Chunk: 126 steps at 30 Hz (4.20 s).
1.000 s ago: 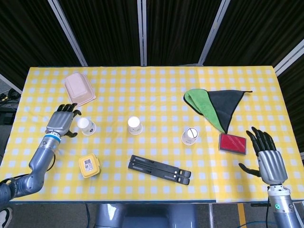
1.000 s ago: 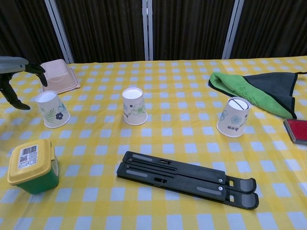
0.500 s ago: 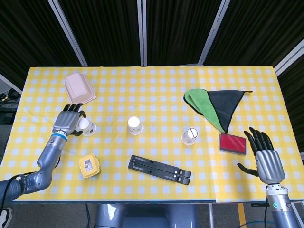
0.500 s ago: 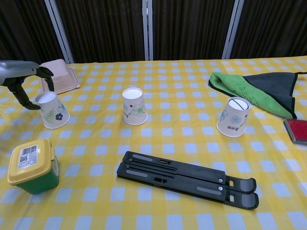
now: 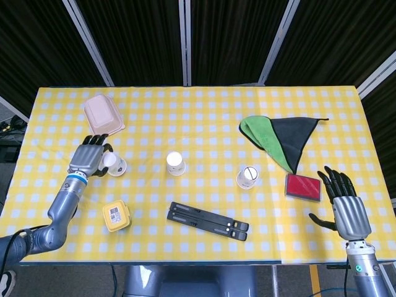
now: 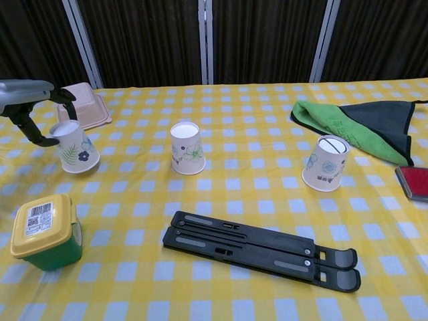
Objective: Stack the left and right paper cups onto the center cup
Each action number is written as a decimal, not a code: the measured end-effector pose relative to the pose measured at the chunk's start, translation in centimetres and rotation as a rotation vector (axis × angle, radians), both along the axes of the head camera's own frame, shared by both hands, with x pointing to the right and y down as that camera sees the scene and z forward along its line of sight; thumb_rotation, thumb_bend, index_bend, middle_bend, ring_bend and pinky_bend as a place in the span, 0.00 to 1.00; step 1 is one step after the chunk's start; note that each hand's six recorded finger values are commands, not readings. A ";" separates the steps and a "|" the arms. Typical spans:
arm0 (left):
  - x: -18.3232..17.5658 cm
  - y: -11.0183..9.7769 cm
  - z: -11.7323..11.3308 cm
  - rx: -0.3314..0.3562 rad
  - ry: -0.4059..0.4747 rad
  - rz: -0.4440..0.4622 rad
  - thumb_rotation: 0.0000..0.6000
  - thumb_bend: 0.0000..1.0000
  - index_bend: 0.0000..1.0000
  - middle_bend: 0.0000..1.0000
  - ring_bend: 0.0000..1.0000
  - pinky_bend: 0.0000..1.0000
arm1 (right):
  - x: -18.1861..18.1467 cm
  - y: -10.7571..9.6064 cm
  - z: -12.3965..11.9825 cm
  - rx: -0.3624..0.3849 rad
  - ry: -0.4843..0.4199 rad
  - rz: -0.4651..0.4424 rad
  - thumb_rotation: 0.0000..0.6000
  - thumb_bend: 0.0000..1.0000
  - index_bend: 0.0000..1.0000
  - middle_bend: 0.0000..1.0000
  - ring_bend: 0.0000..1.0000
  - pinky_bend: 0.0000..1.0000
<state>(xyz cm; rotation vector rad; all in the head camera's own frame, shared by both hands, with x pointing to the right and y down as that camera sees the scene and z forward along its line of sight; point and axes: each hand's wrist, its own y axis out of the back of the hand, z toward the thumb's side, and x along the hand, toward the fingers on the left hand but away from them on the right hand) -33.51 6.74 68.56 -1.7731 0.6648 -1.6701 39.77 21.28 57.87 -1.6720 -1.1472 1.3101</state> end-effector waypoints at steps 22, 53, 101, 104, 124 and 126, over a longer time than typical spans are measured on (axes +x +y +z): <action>8.5 -3.4 -9.4 0.163 0.223 0.098 1.00 0.39 0.33 0.00 0.00 0.00 | 0.9 -0.5 -0.1 -0.007 -0.029 0.039 1.00 0.00 0.01 0.00 0.00 0.00; 17.7 -3.0 -4.4 0.053 0.179 0.190 1.00 0.39 0.29 0.00 0.00 0.00 | 1.8 -1.1 -0.4 -0.025 -0.102 0.067 1.00 0.00 0.01 0.00 0.00 0.00; -8.6 12.5 -12.8 0.412 0.086 -0.050 1.00 0.10 0.00 0.00 0.00 0.00 | -10.4 -7.1 2.2 -0.124 0.088 -0.219 1.00 0.12 0.32 0.01 0.00 0.00; -8.9 12.7 -12.6 0.399 0.088 -0.051 1.00 0.10 0.00 0.00 0.00 0.00 | -11.9 -7.9 2.8 -0.156 0.112 -0.247 1.00 0.13 0.33 0.02 0.00 0.00; -8.6 12.8 -12.7 0.388 0.124 -0.037 1.00 0.10 0.00 0.00 0.00 0.00 | -16.6 -10.4 7.7 -0.351 0.183 -0.268 1.00 0.30 0.24 0.00 0.00 0.00; -8.6 12.8 -12.6 0.388 0.126 -0.034 1.00 0.10 0.00 0.00 0.00 0.00 | -16.6 -10.7 8.2 -0.362 0.200 -0.266 1.00 0.30 0.23 0.00 0.00 0.00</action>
